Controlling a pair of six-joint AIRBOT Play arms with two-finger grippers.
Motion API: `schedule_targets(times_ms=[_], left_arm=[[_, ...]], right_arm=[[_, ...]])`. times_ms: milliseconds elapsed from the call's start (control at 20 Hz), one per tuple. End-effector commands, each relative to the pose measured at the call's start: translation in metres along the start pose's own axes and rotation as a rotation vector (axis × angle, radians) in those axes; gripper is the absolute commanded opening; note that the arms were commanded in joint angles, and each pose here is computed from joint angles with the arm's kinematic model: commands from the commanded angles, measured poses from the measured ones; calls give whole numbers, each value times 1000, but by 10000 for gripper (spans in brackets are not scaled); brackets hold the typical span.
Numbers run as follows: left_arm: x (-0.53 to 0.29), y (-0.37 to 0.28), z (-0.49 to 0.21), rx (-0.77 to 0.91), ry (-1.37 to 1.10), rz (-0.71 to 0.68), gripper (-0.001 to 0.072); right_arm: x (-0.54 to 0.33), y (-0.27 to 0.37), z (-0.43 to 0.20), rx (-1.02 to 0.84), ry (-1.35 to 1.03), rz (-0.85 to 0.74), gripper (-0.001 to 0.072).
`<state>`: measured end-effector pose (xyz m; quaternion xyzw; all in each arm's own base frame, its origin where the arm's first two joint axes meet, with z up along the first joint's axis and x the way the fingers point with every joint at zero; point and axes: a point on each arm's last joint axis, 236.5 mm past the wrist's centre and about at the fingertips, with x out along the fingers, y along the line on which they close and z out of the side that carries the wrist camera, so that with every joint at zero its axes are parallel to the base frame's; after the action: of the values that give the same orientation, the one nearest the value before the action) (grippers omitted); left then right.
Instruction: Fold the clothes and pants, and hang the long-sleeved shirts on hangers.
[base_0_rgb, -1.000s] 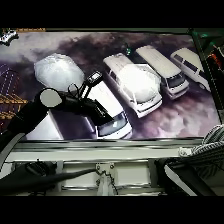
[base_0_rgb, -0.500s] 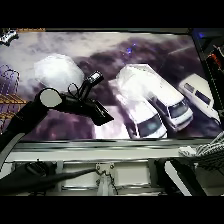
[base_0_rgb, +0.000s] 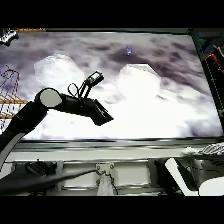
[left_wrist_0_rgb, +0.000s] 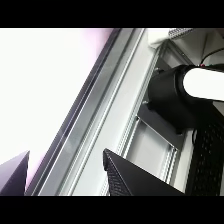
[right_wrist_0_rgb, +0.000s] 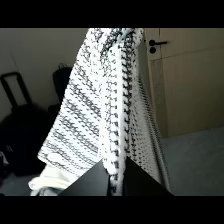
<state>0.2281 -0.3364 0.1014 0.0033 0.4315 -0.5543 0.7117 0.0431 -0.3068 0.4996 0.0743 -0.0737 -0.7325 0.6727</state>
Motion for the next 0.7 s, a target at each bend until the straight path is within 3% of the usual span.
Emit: schedule_targets(times_ms=[0,400,600,650], left_arm=[[0,0,0,0,0,1,467],[0,1,1,0,-4,3,467],[0,1,1,0,-7,5,467],[0,1,1,0,-7,5,467]], right_arm=[[14,-2,5,66,2,0,28],[50,-20,-4,156,31,-45,29],[59,-26,-23,99,100,-66,37],[59,-25,-24,101,104,-65,144]])
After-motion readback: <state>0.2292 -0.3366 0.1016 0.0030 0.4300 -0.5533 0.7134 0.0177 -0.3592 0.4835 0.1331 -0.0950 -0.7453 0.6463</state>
